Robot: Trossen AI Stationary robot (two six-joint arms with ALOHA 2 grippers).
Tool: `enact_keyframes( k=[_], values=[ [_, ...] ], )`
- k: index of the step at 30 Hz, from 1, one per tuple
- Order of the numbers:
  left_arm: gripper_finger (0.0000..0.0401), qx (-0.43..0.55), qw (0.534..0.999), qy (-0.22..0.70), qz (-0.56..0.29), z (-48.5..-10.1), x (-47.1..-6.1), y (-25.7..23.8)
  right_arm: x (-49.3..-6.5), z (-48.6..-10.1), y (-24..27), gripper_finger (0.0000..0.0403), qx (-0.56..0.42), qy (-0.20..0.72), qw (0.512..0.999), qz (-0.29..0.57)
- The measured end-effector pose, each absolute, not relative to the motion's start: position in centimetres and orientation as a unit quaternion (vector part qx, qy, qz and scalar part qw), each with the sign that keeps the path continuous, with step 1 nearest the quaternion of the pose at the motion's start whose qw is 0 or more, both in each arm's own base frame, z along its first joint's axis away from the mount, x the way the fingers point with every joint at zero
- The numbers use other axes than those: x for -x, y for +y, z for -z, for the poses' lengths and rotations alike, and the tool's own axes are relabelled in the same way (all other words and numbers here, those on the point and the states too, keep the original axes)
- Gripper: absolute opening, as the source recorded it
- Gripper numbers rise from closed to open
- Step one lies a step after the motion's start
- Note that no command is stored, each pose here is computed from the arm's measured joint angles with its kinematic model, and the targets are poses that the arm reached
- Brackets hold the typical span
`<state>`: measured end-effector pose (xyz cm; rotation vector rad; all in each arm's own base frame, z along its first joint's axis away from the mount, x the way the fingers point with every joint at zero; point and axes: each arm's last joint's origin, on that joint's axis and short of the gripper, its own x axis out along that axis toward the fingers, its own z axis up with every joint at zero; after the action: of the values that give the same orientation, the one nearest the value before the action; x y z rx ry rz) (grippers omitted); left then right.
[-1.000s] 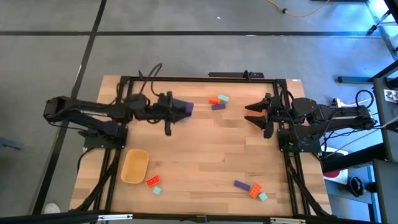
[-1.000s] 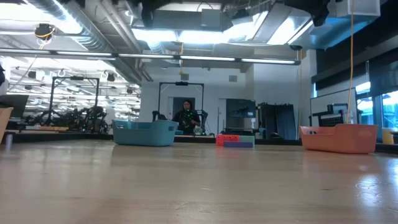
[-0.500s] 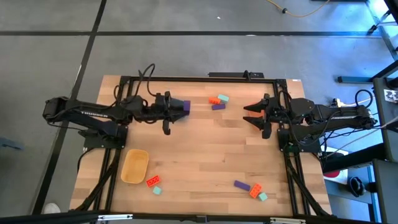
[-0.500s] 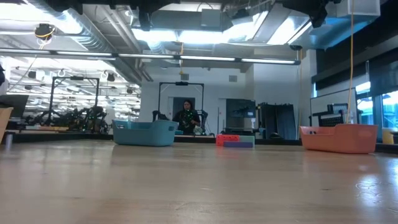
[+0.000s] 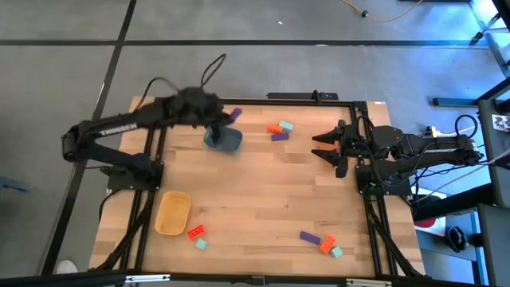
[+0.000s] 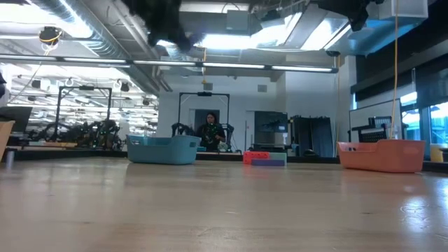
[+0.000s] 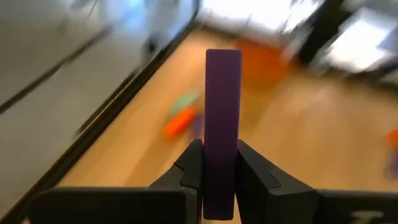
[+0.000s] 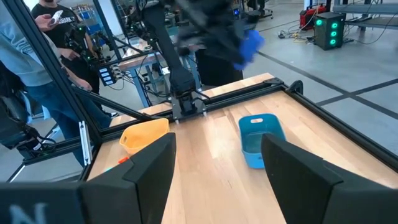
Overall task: Sort & place blocks by color
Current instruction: Put the bottom left violet rectangle block into the blue bin
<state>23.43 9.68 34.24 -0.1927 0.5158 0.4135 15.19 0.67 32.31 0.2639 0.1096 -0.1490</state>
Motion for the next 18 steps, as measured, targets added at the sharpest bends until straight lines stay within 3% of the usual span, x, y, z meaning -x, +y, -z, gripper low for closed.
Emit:
enact_keyframes(
  k=[3, 8, 14, 18],
  values=[
    [0.0045, 0.089, 0.904, 0.352, -0.225, -32.9, -23.1, 11.9, -15.2, -32.3, 0.7, 0.0239, -0.132, 0.055, 0.987, 0.074],
    [0.0045, 0.103, 0.841, 0.486, -0.213, -27.2, -23.2, 13.4, -15.2, -32.3, 0.7, 0.0239, -0.132, 0.055, 0.987, 0.074],
    [0.0045, 0.135, 0.806, 0.552, -0.167, -20.7, -24.5, 12.6, -15.2, -32.3, 0.7, 0.0239, -0.132, 0.055, 0.987, 0.074],
    [0.0045, 0.109, 0.798, 0.572, -0.152, -18.6, -25.6, 12.2, -15.2, -32.3, 0.7, 0.0239, -0.131, 0.055, 0.987, 0.074]
  ],
)
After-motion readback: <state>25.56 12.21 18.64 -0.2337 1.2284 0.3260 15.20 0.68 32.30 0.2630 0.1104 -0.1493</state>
